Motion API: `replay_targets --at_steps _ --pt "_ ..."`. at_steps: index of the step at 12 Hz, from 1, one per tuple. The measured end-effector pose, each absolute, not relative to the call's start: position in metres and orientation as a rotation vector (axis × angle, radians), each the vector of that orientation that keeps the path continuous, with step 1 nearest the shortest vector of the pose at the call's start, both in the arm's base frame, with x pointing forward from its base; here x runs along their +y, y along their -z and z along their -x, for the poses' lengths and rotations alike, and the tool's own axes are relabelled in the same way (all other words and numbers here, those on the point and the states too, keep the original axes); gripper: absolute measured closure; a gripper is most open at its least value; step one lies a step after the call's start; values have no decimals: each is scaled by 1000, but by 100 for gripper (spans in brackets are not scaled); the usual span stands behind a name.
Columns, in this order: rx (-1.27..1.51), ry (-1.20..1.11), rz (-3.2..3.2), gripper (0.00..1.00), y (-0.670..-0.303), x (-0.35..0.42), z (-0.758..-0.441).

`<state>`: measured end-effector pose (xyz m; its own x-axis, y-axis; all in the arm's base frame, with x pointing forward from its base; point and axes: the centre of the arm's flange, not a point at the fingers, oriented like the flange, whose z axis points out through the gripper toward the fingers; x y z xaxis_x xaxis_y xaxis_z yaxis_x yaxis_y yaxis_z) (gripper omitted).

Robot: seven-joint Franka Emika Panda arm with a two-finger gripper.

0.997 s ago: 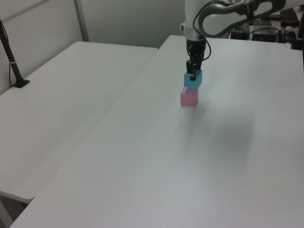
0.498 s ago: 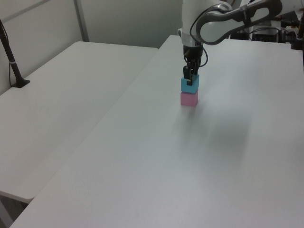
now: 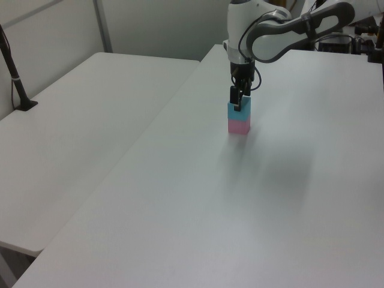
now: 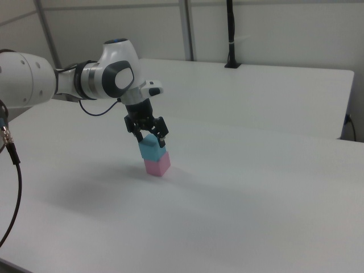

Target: Put blue cube on pink cube

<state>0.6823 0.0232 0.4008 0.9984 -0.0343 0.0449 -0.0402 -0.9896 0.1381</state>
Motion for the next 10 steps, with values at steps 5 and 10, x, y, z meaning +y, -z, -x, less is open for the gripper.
replay_targets --at_steps 5,10 --pt "-270 -67 -2986 0 -458 10 -672" --pt "-387 -44 -2993 0 -576 -22 -619"
